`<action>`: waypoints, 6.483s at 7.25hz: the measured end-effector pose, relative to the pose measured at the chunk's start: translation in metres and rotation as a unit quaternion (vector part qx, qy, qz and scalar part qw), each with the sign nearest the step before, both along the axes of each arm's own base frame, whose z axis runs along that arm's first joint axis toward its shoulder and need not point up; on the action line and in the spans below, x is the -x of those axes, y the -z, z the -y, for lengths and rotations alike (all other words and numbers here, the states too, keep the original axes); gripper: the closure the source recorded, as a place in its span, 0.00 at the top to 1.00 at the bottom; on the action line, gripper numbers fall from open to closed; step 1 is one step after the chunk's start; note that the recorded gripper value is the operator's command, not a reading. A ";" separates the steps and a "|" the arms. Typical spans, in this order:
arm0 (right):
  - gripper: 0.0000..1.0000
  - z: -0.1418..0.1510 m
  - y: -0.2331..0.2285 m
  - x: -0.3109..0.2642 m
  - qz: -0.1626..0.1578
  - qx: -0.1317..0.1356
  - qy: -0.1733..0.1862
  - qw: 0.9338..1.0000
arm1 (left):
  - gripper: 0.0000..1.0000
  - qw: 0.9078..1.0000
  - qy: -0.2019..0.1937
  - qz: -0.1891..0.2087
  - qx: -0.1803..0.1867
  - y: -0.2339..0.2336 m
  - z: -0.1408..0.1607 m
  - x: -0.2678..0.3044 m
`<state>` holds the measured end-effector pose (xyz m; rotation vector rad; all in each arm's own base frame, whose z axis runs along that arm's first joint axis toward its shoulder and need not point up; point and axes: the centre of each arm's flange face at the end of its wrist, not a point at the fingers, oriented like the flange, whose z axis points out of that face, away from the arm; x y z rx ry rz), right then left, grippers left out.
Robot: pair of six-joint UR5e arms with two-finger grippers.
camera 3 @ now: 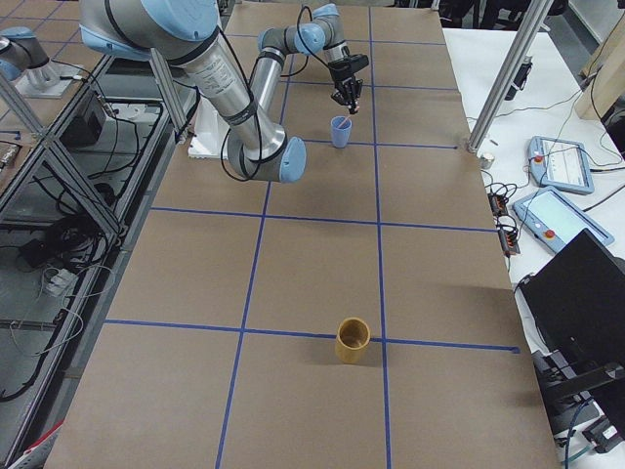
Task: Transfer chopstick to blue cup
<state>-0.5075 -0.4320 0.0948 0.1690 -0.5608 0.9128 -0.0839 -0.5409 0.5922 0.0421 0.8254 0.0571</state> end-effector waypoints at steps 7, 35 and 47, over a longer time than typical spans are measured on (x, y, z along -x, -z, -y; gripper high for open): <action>1.00 0.090 -0.026 -0.129 0.039 -0.074 0.174 0.981 | 0.98 1.000 0.001 -0.001 0.000 0.002 0.001 0.000; 1.00 0.044 -0.507 -0.559 0.031 -0.093 0.440 0.892 | 0.98 0.997 0.002 0.011 -0.077 -0.005 -0.022 0.001; 1.00 0.045 -0.504 -0.557 0.030 -0.096 0.442 0.891 | 0.98 0.997 0.001 0.010 -0.075 -0.007 -0.022 0.000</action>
